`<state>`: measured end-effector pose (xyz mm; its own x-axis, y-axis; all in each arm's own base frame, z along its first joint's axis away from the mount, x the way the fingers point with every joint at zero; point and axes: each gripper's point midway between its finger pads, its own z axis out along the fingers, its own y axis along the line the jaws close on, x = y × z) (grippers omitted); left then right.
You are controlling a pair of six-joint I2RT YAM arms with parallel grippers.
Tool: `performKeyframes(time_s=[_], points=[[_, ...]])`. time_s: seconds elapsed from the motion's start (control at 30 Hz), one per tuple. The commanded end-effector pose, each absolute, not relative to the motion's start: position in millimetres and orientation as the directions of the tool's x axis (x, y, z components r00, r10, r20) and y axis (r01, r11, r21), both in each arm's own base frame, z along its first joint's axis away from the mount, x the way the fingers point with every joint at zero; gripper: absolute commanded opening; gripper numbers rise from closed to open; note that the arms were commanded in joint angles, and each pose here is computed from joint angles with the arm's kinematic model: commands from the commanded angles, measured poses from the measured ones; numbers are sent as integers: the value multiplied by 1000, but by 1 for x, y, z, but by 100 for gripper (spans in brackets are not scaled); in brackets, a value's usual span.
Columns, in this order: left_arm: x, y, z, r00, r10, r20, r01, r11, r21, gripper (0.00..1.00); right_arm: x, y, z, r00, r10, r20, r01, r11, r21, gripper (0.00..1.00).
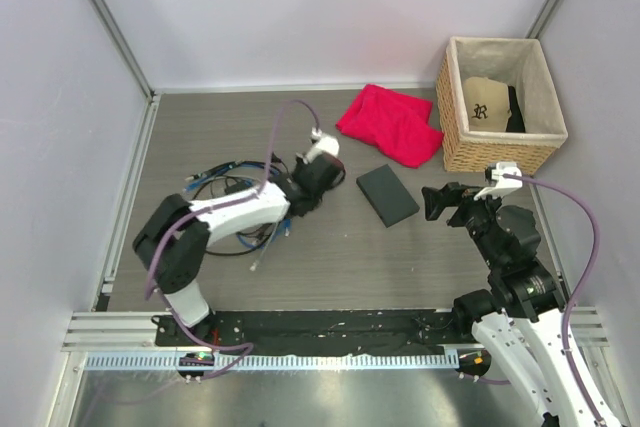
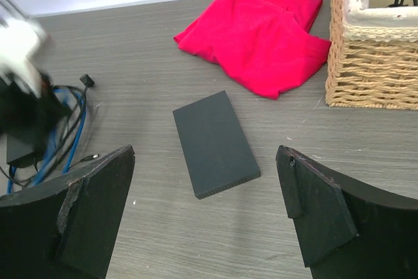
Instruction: Insert the plug into the switch port
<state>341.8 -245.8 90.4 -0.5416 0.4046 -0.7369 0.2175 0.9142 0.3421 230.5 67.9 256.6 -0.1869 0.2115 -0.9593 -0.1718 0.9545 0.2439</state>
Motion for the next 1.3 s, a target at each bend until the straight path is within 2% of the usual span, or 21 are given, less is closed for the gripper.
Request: performKeyframes(time_s=[0.0, 0.17, 0.2, 0.23, 0.33, 0.43, 0.5, 0.53, 0.6, 0.63, 0.73, 0.77, 0.87, 1.03, 1.07, 1.13, 1.27], points=[[391, -163, 199, -508, 300, -807, -32, 930, 365, 0, 234, 75, 261, -181, 208, -961, -209, 947, 244, 100], [424, -110, 315, -383, 241, -892, -191, 924, 331, 0, 235, 79, 259, -195, 205, -959, -222, 943, 247, 100], [427, -104, 331, -372, 282, -884, -190, 909, 370, 0, 235, 80, 259, -200, 203, -958, -228, 942, 247, 100], [429, -97, 368, -316, 259, -913, -228, 913, 338, 0, 235, 81, 257, -207, 201, -958, -231, 941, 247, 100], [428, -69, 422, -267, 280, -922, -312, 880, 358, 0, 235, 83, 256, -210, 200, -957, -239, 939, 248, 100], [419, -53, 454, -230, 291, -929, -391, 846, 362, 1, 234, 83, 257, -208, 199, -958, -238, 939, 247, 100], [410, -54, 460, -203, 265, -943, -365, 873, 324, 1, 234, 82, 257, -207, 200, -958, -238, 939, 247, 100], [415, -72, 441, -204, 241, -949, -270, 918, 292, 2, 234, 83, 257, -206, 200, -958, -242, 938, 248, 100], [405, -83, 425, -211, 198, -957, -192, 952, 239, 4, 234, 84, 256, -210, 199, -957, -245, 937, 248, 100], [404, -101, 398, -248, 136, -959, -115, 979, 169, 4, 234, 84, 256, -212, 198, -957, -248, 936, 249, 100], [382, -128, 346, -371, 82, -925, 36, 997, 74, 6, 235, 86, 250, -238, 196, -951, -247, 935, 254, 100], [371, -149, 329, -425, 49, -904, 131, 991, -7, 7, 238, 87, 246, -263, 194, -945, -240, 936, 258, 100], [339, -170, 287, -550, 52, -833, 236, 967, -96, 8, 240, 98, 234, -354, 185, -917, -253, 925, 284, 100], [298, -164, 233, -650, 112, -751, 280, 955, -100, 9, 252, 109, 207, -490, 179, -853, -222, 921, 320, 100], [295, -161, 237, -622, 99, -777, 283, 953, -105, 9, 252, 114, 200, -515, 159, -842, -245, 914, 322, 100], [287, -152, 211, -638, 116, -761, 272, 959, -82, 9, 258, 123, 177, -603, 138, -786, -233, 911, 339, 100], [277, -149, 192, -644, 122, -755, 282, 955, -86, 11, 282, 119, 151, -683, 177, -709, -98, 939, 329, 100]])
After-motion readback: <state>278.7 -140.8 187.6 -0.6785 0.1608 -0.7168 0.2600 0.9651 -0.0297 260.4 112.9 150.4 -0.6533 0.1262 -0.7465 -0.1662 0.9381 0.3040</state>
